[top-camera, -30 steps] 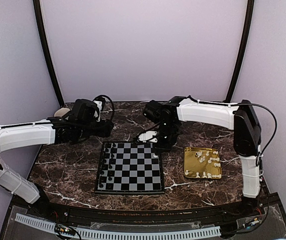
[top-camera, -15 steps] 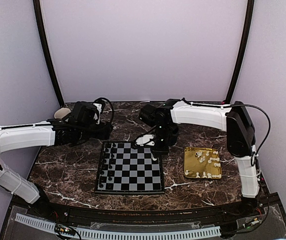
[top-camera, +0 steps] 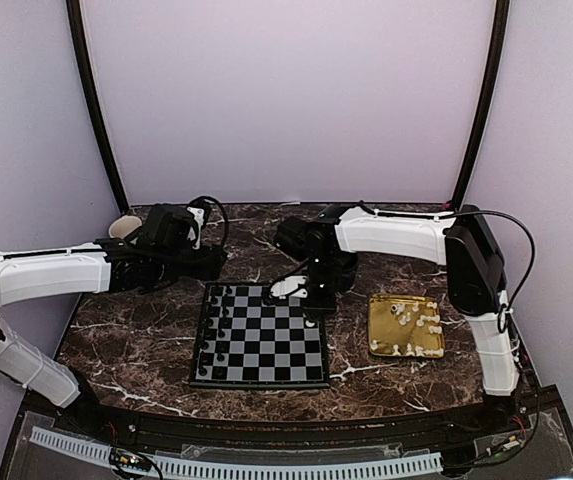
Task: Set up the chess pieces on the board
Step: Place the bishop on f1, then pick up the knight from the storage box.
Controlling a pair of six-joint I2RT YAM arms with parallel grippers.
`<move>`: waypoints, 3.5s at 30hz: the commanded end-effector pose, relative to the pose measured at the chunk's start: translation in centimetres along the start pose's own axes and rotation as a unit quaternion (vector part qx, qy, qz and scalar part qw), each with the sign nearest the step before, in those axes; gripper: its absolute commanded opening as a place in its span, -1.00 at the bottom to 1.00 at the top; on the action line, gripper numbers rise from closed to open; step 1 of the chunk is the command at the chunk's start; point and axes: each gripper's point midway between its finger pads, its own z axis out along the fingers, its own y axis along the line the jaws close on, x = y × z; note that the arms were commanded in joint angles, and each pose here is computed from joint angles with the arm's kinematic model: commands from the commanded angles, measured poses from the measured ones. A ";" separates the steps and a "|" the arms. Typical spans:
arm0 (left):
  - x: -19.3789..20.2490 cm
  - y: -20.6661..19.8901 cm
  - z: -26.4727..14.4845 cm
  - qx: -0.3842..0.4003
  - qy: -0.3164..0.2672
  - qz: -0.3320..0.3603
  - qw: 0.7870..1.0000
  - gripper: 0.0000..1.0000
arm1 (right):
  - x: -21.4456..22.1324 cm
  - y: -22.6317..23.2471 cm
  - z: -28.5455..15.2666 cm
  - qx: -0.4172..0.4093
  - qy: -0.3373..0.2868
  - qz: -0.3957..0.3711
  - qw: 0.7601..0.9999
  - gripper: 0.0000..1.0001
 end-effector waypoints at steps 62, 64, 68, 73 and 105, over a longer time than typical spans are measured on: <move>-0.8 -1.4 -0.3 0.042 0.001 0.005 0.999 0.34 | -0.6 -4.8 -6.6 0.069 -0.070 0.065 0.993 -0.12; -1.1 -2.1 -0.2 0.057 0.005 0.014 0.998 0.35 | 0.3 -4.9 -8.3 0.068 -0.086 0.076 0.991 -0.10; -1.7 -4.3 0.3 0.106 0.015 0.030 0.994 0.34 | 3.5 -5.1 -11.5 0.077 -0.115 0.106 0.985 -0.10; -2.6 -8.6 0.4 0.191 0.025 0.054 0.980 0.26 | 10.5 -4.8 -11.5 0.089 -0.108 0.161 0.977 -0.12; -0.9 -18.4 2.7 0.281 0.085 0.092 0.952 0.11 | 25.9 -1.6 -0.9 0.043 -0.057 0.345 0.936 -0.23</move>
